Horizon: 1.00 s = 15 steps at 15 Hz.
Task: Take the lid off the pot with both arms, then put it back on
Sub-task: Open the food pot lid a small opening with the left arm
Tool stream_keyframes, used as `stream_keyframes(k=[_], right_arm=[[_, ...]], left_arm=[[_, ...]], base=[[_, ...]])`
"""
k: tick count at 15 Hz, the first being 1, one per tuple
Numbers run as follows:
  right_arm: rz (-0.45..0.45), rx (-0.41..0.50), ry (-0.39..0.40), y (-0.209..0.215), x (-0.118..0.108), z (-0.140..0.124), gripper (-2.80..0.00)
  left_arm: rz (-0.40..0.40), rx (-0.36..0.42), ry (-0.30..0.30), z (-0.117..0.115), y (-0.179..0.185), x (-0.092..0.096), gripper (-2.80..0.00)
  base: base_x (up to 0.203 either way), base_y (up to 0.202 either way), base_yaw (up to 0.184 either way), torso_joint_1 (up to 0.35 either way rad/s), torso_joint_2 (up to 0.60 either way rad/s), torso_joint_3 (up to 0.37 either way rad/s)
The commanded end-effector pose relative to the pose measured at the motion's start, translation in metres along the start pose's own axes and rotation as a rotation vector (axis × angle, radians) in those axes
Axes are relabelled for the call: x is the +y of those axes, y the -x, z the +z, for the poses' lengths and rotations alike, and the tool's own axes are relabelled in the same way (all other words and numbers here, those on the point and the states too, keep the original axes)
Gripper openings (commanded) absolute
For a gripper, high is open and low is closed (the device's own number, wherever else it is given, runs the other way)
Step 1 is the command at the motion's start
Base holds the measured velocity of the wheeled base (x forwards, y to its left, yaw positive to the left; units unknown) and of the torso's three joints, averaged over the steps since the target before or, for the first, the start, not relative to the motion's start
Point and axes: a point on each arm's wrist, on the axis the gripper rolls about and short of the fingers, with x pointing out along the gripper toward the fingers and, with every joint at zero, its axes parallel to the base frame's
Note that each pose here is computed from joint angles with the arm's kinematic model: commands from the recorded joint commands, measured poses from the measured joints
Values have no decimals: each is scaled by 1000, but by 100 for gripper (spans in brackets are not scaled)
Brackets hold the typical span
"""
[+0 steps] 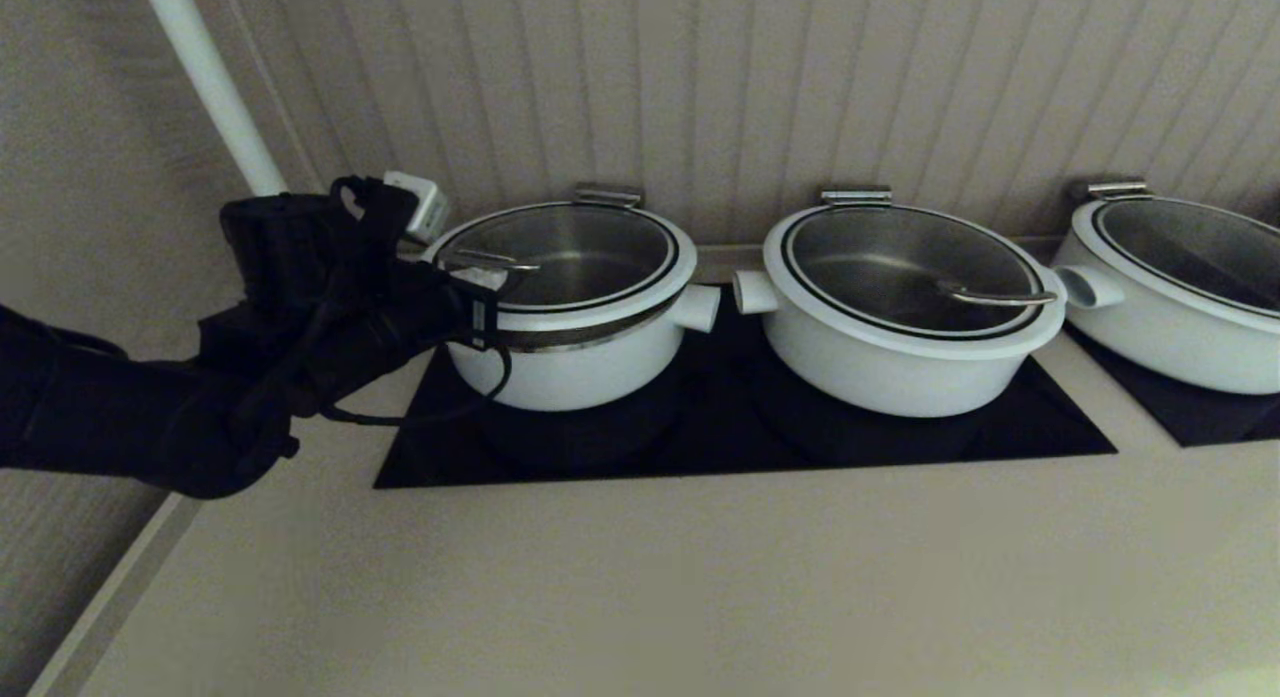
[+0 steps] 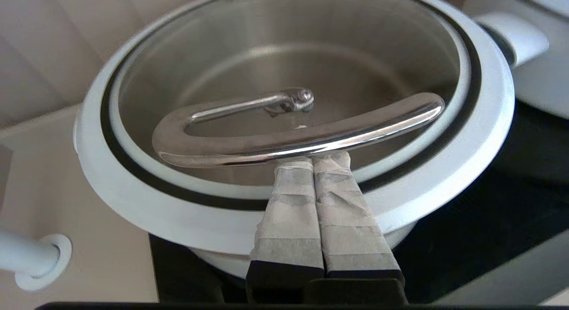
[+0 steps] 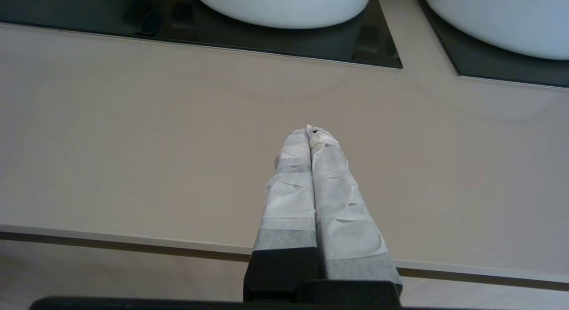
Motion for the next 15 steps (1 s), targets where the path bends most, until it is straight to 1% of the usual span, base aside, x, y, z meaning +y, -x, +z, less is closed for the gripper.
stream_keyframes(k=[1, 4, 5, 7, 10, 12, 15], right_arm=[[2, -1, 1, 0, 0, 0, -280], [4, -7, 3, 0, 0, 1, -280], [11, -18, 5, 1, 0, 6, -280], [48, -22, 4, 2, -1, 20, -280], [71, 21, -1, -7, -4, 45, -280], [114, 34, -1, -20, -7, 64, -280], [227, 36, 25, -52, -8, 89, -280]], left_arm=[[2, -24, -2, 6, 1, 1, -280], [2, -28, -2, 7, 1, 1, -280], [2, -29, -1, 7, 2, 1, -280], [3, -30, -1, 7, 1, 1, -280], [1, -34, 0, 8, 2, 1, -280], [2, -38, 1, 9, 3, 1, -280], [3, -46, 4, 12, 3, 1, -280]], base=[[0, 0, 0, 0, 0, 0], [0, 0, 0, 0, 0, 0], [0, 0, 0, 0, 0, 0], [0, 0, 0, 0, 0, 0], [0, 0, 0, 0, 0, 0], [0, 0, 0, 0, 0, 0], [0, 0, 0, 0, 0, 0]])
